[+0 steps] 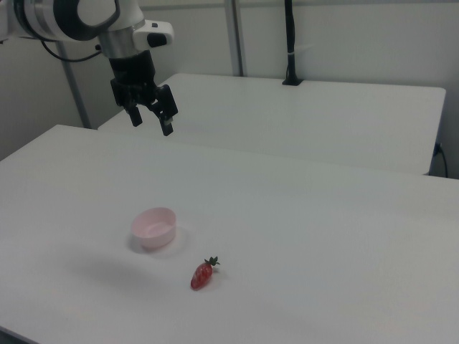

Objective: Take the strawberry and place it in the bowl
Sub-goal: 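Move the gripper down over the red strawberry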

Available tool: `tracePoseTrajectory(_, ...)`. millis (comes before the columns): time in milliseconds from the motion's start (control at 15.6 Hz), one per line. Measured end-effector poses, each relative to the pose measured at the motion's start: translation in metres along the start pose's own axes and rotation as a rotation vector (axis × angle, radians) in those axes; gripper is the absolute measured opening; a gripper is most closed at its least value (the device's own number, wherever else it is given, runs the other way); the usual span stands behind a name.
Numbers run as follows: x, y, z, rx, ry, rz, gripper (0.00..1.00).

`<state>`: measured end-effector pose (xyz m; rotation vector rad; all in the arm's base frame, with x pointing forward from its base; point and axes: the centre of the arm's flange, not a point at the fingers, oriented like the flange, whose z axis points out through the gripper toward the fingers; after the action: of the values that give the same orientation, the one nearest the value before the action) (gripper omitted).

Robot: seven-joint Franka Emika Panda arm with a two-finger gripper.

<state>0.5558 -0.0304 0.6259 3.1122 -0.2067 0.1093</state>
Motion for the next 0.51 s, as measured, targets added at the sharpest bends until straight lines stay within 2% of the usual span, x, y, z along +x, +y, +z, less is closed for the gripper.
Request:
tracePoseTrajectory(320, 0.000, 0.000, 0.001, -0.001, -0.003, -0.007, 1.00)
tracePoseTrajectory(384, -0.002, 0.001, 0.003, -0.007, -0.023, -0.034, 1.00)
tracePoseTrajectory(511, -0.010, 0.012, 0.017, -0.053, -0.103, -0.145, 0.99)
